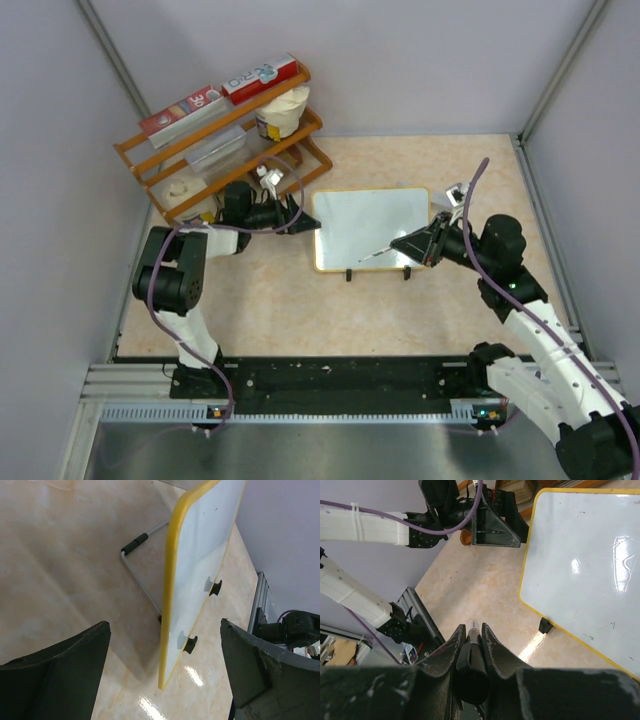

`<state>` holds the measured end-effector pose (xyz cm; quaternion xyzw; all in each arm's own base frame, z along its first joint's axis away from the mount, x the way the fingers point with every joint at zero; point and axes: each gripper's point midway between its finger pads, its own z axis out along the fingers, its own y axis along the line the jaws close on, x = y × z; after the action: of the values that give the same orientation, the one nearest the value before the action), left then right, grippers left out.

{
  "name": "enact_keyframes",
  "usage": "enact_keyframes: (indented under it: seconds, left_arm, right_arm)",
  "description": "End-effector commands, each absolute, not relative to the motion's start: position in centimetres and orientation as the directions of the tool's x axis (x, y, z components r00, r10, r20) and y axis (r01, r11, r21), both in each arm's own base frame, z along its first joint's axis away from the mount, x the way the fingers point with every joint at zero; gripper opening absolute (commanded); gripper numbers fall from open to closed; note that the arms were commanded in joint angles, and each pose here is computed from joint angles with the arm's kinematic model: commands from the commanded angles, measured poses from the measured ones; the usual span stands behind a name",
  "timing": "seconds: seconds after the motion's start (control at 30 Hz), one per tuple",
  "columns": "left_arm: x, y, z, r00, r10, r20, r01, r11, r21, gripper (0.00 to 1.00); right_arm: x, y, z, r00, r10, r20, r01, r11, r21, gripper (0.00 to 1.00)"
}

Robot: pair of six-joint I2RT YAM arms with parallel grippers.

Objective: Write a sentence on the whiteboard
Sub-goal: Adjust the whiteboard marker at the Whiteboard stand.

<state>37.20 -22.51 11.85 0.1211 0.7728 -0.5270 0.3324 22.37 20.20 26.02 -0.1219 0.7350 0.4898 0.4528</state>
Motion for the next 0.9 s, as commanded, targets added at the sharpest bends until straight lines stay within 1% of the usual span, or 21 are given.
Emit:
enact_keyframes:
  seconds: [0.0,0.13,0.17,0.23,0.27,0.37,0.4,0.47,0.5,0.6,0.63,0.7,0.73,0.77,0.87]
  left_arm:
    - [38.5,-24.0,12.9,-0.701,-0.131,-0.701,0.623,0.367,-0.691,0.93]
    - [38.6,-25.1,11.8,-0.715,-0.102,-0.691,0.627,0.342,-0.700,0.89]
    - [38.5,-25.6,11.9,-0.713,-0.092,-0.695,0.637,0.330,-0.697,0.85]
    - [38.1,-26.1,11.8,-0.716,-0.075,-0.694,0.647,0.300,-0.701,0.81]
    - [37.8,-26.5,11.9,-0.710,-0.068,-0.701,0.660,0.283,-0.696,0.76]
    - [37.0,-27.5,12.0,-0.708,-0.040,-0.705,0.677,0.245,-0.694,0.64]
    - [36.8,-27.8,11.8,-0.711,-0.031,-0.703,0.678,0.236,-0.696,0.56]
    - [36.4,-28.1,11.8,-0.711,-0.015,-0.703,0.684,0.218,-0.696,0.49]
    - [36.2,-28.1,11.6,-0.717,-0.009,-0.697,0.679,0.217,-0.702,0.40]
    - [35.6,-28.0,11.3,-0.722,0.007,-0.692,0.677,0.212,-0.705,0.29]
    - [35.3,-27.9,11.1,-0.728,0.012,-0.685,0.671,0.214,-0.710,0.19]
    - [34.8,-27.7,11.1,-0.725,0.027,-0.688,0.677,0.210,-0.705,0.12]
    - [34.6,-27.6,10.7,-0.726,0.033,-0.687,0.676,0.214,-0.705,0.03]
    - [34.3,-27.6,10.6,-0.728,0.040,-0.684,0.676,0.207,-0.707,0.00]
    - [33.8,-27.5,10.4,-0.729,0.047,-0.683,0.677,0.200,-0.708,0.00]
  right_arm:
    - [22.6,20.0,27.1,-0.514,0.269,-0.815,-0.651,0.495,0.575,0.00]
    - [22.5,20.0,27.1,-0.517,0.272,-0.812,-0.649,0.493,0.579,0.00]
    - [22.5,20.0,27.1,-0.517,0.274,-0.811,-0.648,0.494,0.580,0.00]
    - [22.5,20.1,27.2,-0.519,0.275,-0.809,-0.648,0.490,0.582,0.00]
    - [22.5,20.1,27.1,-0.521,0.276,-0.808,-0.647,0.490,0.584,0.00]
    - [22.4,20.1,27.2,-0.520,0.274,-0.809,-0.650,0.488,0.583,0.00]
    - [22.4,20.1,27.1,-0.520,0.275,-0.808,-0.648,0.489,0.584,0.00]
    - [22.4,20.1,27.3,-0.520,0.278,-0.808,-0.649,0.486,0.585,0.00]
    - [22.3,20.1,27.3,-0.518,0.278,-0.809,-0.651,0.486,0.583,0.00]
    - [22.2,20.0,27.2,-0.517,0.278,-0.810,-0.651,0.487,0.582,0.00]
    - [22.2,20.0,27.2,-0.517,0.277,-0.810,-0.651,0.488,0.582,0.00]
    - [22.2,20.0,27.1,-0.518,0.280,-0.808,-0.649,0.487,0.584,0.00]
    - [22.1,20.0,27.1,-0.519,0.279,-0.808,-0.649,0.486,0.585,0.00]
    - [22.1,20.0,27.1,-0.518,0.279,-0.809,-0.651,0.485,0.584,0.00]
    - [22.0,20.0,27.0,-0.515,0.279,-0.810,-0.652,0.486,0.582,0.00]
